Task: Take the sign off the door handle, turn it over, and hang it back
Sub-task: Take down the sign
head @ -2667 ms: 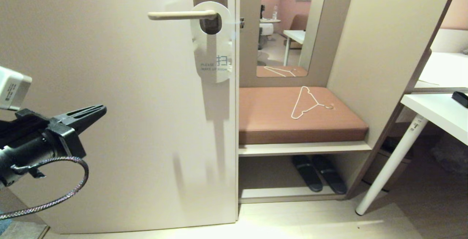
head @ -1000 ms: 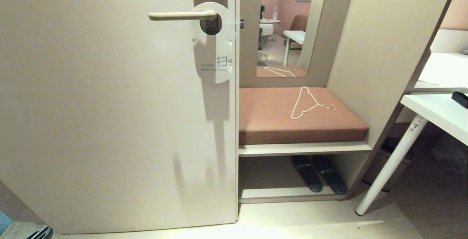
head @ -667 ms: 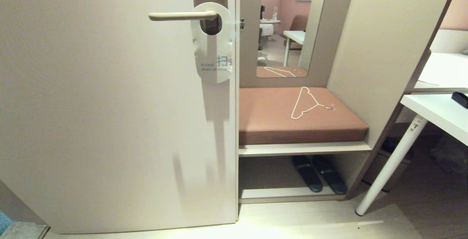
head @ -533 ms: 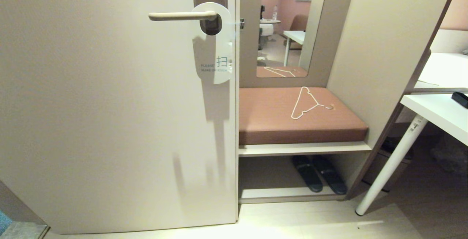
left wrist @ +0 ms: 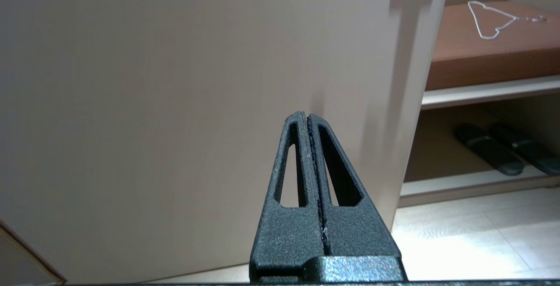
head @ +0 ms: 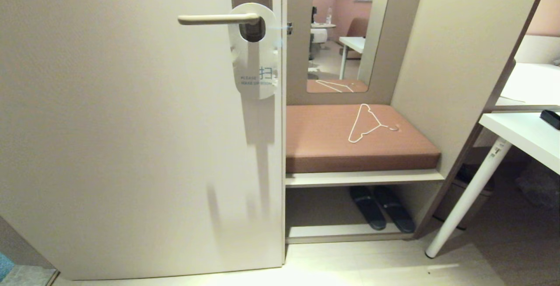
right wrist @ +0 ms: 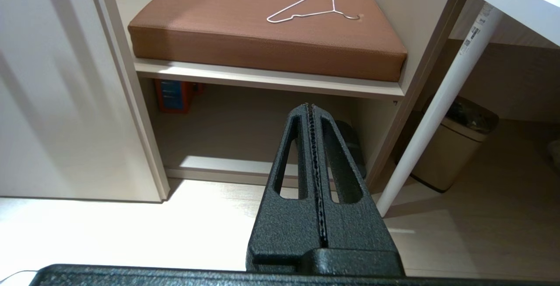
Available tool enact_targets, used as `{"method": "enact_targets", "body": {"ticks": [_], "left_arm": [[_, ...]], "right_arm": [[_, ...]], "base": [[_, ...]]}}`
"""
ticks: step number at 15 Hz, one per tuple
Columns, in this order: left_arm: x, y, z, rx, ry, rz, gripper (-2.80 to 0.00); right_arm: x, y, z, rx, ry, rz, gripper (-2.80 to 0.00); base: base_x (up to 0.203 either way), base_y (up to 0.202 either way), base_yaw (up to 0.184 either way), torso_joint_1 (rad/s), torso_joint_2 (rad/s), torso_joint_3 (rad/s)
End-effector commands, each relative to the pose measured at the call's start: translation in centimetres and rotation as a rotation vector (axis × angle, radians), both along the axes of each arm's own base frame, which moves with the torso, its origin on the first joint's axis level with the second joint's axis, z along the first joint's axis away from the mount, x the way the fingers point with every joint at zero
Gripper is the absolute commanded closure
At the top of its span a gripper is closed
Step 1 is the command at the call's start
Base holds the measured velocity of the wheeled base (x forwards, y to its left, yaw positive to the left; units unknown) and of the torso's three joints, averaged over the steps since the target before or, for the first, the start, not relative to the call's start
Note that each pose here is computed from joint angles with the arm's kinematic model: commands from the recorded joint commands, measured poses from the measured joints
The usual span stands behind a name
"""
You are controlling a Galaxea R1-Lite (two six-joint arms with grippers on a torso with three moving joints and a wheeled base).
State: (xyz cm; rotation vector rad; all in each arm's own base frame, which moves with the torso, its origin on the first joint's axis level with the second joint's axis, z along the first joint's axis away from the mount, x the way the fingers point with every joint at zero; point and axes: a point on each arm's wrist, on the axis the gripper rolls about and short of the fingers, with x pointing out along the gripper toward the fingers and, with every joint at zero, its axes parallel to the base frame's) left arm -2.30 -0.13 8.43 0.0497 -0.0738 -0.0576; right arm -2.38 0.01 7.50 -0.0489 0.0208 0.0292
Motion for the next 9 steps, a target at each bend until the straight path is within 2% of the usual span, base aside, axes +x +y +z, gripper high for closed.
{"method": "enact_targets", "body": {"ticks": [1, 3, 6, 9], "left_arm": [[-0.02, 0.0, -0.12, -0.004, 0.001, 0.001, 0.0], [-0.01, 0.05, -0.2, -0.007, 0.008, 0.021, 0.0], [0.01, 0.12, -0.85, 0.001, 0.072, 0.055, 0.0], [0.01, 0.14, -0.86, -0.005, 0.073, 0.064, 0.0]], "right_arm": [[0.01, 0.0, 0.0, 0.0, 0.002, 0.002, 0.0], [0.01, 0.0, 0.0, 0.0, 0.002, 0.002, 0.0], [0.01, 0.0, 0.0, 0.0, 0.002, 0.001, 0.0], [0.01, 0.0, 0.0, 0.0, 0.002, 0.0, 0.0]], "base": [[0.0, 0.0, 0.0, 0.0, 0.0, 0.0], [0.0, 0.0, 0.0, 0.0, 0.0, 0.0], [0.0, 0.0, 0.0, 0.0, 0.0, 0.0], [0.0, 0.0, 0.0, 0.0, 0.0, 0.0]]}}
